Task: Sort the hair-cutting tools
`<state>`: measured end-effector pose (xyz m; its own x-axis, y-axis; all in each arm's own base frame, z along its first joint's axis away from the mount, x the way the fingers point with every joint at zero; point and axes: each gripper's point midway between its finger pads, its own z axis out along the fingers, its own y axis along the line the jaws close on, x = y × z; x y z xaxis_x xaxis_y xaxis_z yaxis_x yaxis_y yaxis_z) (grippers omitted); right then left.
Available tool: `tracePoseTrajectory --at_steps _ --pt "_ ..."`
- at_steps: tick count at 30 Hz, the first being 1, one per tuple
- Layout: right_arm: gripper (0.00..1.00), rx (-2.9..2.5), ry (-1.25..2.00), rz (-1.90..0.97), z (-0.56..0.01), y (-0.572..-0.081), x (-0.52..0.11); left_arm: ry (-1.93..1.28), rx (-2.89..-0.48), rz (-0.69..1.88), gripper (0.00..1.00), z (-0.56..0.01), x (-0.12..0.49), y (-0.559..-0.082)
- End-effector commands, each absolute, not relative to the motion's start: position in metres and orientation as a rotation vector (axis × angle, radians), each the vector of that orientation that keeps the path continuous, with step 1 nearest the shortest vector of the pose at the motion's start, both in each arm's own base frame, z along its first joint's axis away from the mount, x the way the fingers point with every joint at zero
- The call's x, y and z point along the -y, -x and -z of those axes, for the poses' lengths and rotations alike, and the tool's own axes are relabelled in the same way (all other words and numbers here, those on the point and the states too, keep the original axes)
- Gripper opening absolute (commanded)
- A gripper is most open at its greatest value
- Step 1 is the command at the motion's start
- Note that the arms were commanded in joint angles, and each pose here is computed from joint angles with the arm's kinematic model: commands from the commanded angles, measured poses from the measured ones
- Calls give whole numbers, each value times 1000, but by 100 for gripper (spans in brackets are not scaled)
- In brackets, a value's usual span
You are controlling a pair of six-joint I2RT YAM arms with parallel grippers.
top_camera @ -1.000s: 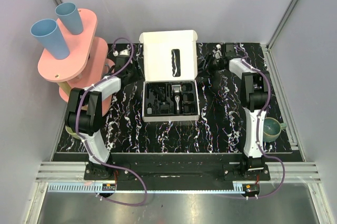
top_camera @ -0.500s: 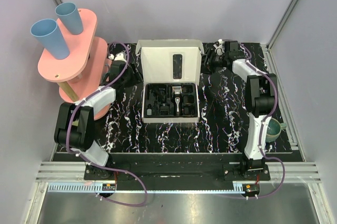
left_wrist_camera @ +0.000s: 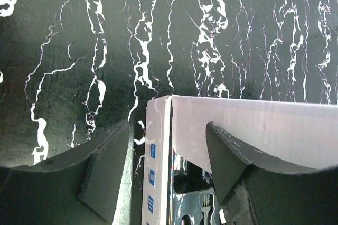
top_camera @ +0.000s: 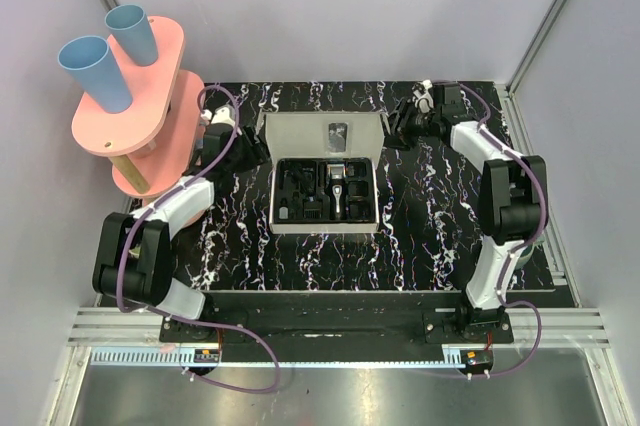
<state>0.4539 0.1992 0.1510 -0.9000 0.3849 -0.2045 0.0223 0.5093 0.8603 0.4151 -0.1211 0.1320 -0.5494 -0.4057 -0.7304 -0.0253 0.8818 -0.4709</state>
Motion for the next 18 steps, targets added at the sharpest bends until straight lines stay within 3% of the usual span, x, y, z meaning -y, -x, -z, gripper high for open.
tracePoseTrajectory --at_steps 1,5,12,18 --pt "54 -2361 -279 -1234 -172 -440 -195 275 -2006 609 64 -159 133 -414" --pt "54 -2381 -308 -1153 -169 -435 -187 283 -2013 618 64 -154 133 -408" --pt "54 -2339 -653 -697 -146 -437 -127 290 -2027 618 63 -145 132 -401" --pt "54 -2370 -529 -752 -147 -423 -144 297 -2031 615 63 -140 131 -398"
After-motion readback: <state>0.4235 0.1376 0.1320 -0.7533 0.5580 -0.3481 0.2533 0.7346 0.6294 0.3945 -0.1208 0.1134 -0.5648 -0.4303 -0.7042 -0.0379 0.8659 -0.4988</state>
